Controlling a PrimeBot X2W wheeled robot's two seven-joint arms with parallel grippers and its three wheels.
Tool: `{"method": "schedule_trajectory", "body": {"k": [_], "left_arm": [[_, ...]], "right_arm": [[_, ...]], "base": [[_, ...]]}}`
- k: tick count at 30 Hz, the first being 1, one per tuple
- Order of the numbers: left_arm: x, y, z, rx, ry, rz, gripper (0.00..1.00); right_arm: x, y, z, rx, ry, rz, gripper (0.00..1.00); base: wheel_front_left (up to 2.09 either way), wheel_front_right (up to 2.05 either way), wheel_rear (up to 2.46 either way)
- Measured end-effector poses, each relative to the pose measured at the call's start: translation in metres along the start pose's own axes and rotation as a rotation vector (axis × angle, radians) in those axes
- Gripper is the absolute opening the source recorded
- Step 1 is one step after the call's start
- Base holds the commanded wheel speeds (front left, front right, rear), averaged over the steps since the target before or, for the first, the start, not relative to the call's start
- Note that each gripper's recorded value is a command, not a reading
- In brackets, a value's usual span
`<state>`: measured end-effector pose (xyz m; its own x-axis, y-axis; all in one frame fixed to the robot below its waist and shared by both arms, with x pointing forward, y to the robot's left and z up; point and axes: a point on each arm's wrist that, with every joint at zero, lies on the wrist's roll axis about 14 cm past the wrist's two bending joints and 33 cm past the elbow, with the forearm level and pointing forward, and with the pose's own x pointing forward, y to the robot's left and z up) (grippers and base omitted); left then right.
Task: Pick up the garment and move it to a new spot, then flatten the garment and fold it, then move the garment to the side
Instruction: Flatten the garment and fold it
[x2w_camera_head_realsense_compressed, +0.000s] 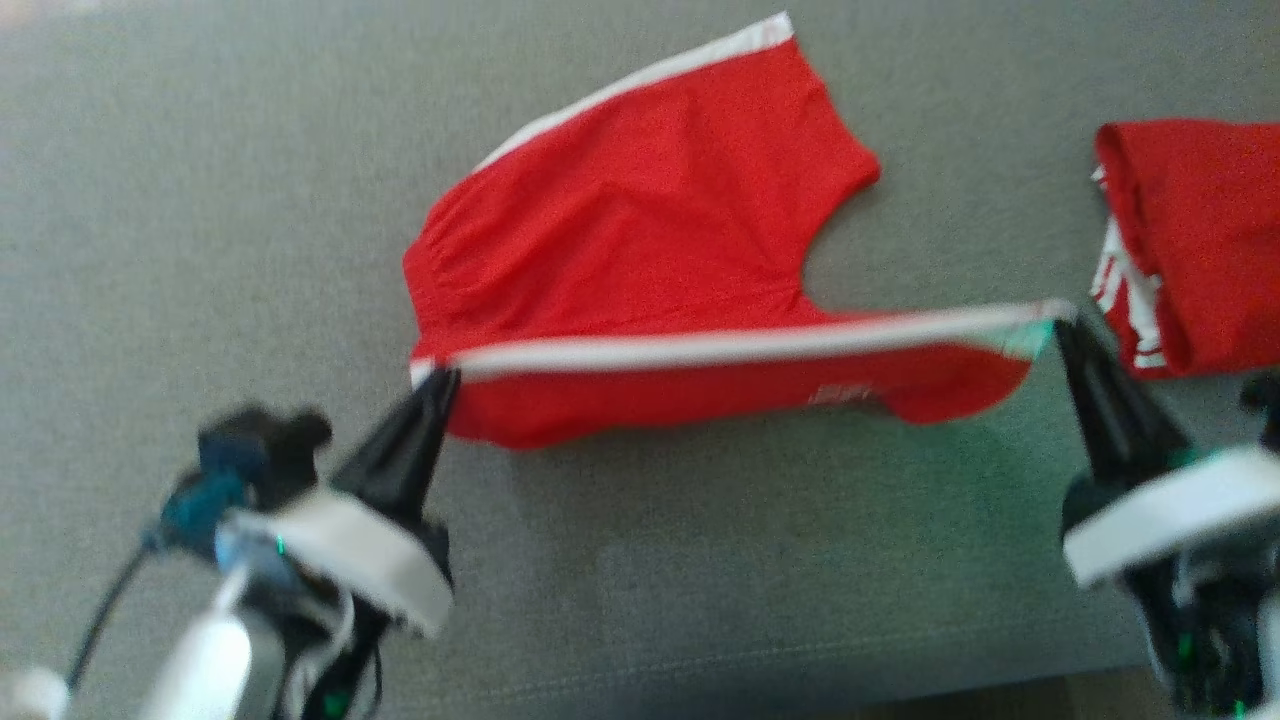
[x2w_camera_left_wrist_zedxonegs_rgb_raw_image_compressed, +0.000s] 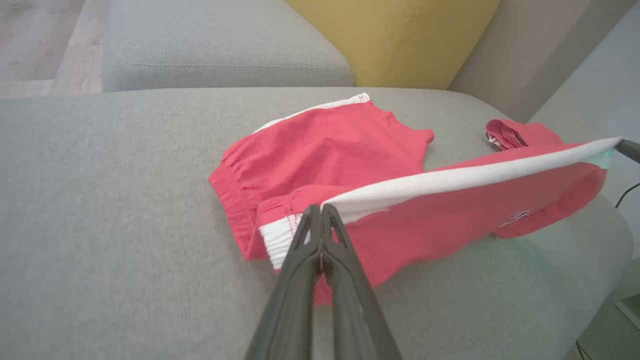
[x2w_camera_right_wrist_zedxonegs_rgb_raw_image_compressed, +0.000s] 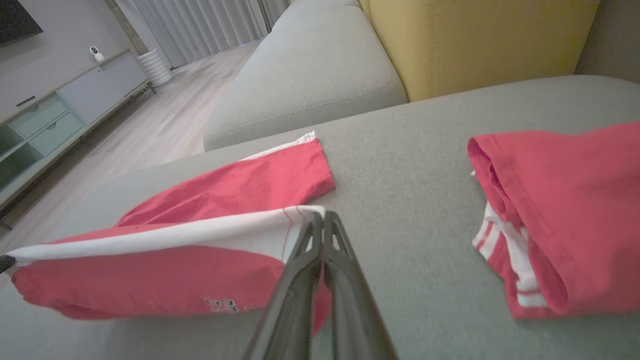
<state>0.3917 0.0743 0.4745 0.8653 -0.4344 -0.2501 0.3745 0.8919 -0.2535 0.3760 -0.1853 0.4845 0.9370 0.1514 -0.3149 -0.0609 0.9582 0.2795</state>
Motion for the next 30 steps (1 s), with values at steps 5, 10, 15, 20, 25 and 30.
{"method": "schedule_trajectory", "body": {"k": [5,10,15,20,25,30], "left_arm": [[0.039,0.018,0.01,0.01,-0.011,-0.017,0.0],[0.094,0.05,0.009,0.015,-0.002,-0.01,0.0],[0.13,0.064,0.008,-0.009,-0.013,-0.012,0.0],[0.147,0.084,-0.007,-0.023,0.016,0.027,0.0],[0.157,0.099,-0.024,-0.042,0.052,0.058,0.0],[0.16,0.099,-0.036,-0.048,0.074,0.058,0.04]], "right_arm": [[0.051,-0.005,0.013,-0.039,-0.019,0.032,0.0],[0.137,0.001,0.032,-0.079,-0.052,0.102,0.0],[0.2,0.005,0.032,-0.101,-0.039,0.131,0.0],[0.245,0.024,0.018,-0.106,-0.003,0.181,0.0],[0.271,0.03,-0.003,-0.11,0.046,0.189,0.0],[0.281,0.037,-0.012,-0.114,0.05,0.205,0.54]], "base": [[0.0,0.0,0.0],[0.0,0.0,0.0],[0.0,0.0,0.0],[0.0,0.0,0.0],[0.0,0.0,0.0],[0.0,0.0,0.0]]}}
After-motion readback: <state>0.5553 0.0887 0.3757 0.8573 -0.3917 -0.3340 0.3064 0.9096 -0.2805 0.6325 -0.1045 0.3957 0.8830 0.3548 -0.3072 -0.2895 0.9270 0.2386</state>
